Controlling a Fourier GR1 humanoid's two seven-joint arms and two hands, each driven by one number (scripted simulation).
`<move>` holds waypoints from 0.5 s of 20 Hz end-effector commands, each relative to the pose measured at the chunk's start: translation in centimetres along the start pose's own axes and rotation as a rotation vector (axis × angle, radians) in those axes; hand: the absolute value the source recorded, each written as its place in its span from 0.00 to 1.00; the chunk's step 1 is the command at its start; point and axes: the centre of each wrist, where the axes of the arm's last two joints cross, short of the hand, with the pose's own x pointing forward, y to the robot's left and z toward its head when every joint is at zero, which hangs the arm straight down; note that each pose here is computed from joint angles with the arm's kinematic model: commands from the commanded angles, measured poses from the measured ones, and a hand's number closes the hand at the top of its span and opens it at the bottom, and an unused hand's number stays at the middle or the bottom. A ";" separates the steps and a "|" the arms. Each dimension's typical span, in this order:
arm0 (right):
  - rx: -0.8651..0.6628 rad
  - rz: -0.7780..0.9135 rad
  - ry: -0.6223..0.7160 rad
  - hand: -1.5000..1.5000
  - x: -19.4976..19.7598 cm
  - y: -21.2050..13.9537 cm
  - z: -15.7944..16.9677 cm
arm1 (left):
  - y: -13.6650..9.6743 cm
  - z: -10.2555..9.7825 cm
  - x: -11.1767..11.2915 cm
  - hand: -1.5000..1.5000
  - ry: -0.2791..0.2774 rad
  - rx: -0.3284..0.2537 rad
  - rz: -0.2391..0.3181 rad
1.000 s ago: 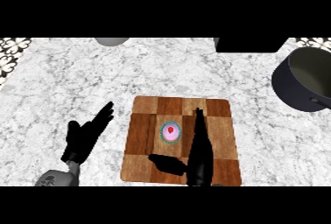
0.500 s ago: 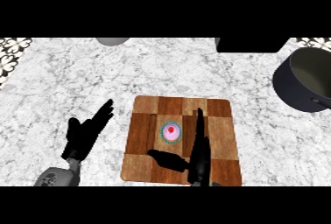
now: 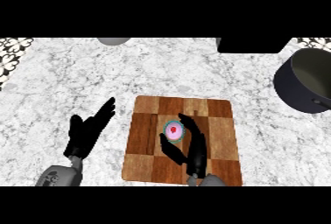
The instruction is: Pick the cupcake from the cutting board and place it in the pot
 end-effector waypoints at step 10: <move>0.239 -0.039 -0.118 1.00 -4.6 -11.7 -5.0 | 0.9 0.7 -1.6 0.50 0.006 0.000 0.007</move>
